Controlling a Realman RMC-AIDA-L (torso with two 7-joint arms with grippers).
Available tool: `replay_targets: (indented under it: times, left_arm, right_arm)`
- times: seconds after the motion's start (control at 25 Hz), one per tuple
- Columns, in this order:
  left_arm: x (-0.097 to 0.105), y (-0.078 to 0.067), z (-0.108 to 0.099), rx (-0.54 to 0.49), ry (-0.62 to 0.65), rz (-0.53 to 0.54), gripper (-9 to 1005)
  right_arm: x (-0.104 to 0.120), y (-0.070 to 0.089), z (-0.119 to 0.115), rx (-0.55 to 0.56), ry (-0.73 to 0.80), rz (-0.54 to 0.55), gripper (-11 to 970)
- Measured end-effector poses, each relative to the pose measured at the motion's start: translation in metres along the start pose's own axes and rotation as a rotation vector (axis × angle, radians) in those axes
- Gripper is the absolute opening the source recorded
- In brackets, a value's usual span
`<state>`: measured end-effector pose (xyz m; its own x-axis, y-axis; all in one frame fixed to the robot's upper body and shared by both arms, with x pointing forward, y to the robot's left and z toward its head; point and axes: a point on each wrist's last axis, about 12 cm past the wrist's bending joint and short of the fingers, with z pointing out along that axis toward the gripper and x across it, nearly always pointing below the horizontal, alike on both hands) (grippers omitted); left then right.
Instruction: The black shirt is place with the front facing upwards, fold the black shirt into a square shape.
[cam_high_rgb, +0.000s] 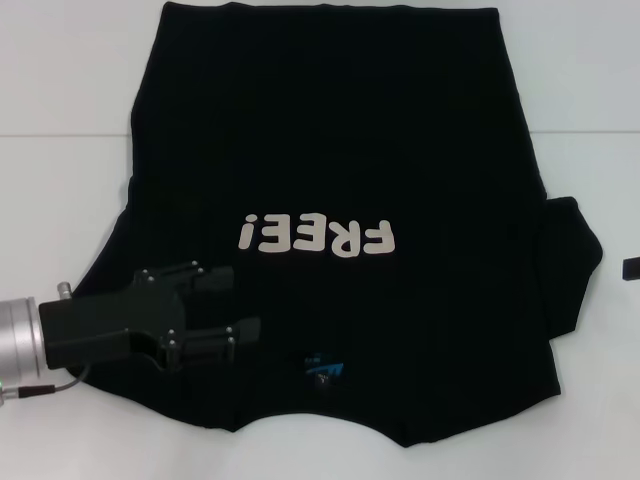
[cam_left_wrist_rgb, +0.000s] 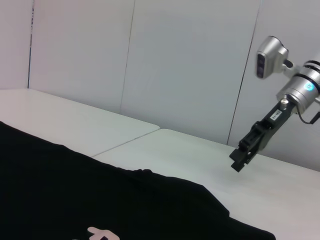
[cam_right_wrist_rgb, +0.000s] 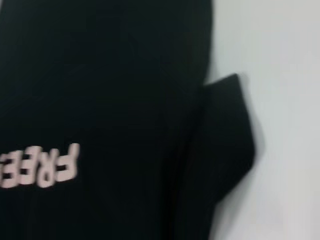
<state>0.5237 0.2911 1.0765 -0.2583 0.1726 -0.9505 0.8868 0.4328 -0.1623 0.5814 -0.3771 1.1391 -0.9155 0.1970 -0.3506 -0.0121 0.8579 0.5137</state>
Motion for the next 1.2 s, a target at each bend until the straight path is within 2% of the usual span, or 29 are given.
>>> replay_targets:
  times: [0.12, 0.28, 0.52, 0.96, 1.2]
  left_arm:
    - [0.002, -0.001, 0.0, -0.003, 0.0, -0.005, 790]
    - [0.006, -0.003, -0.001, -0.01, 0.001, -0.016, 789]
    - [0.008, -0.004, -0.003, -0.016, 0.002, -0.022, 789]
    - [0.008, -0.004, -0.003, -0.019, 0.0, -0.023, 791]
    - [0.008, -0.004, -0.003, -0.017, 0.001, -0.024, 791]
  right_arm:
    - [-0.009, 0.008, 0.009, 0.044, 0.009, -0.009, 945]
    - [-0.014, 0.017, 0.027, 0.037, 0.013, -0.013, 945]
    - [-0.014, 0.021, 0.054, 0.036, 0.027, -0.007, 945]
    - [-0.01, 0.031, 0.076, 0.022, 0.035, -0.027, 938]
    - [-0.01, 0.035, 0.081, 0.02, 0.032, -0.039, 934]
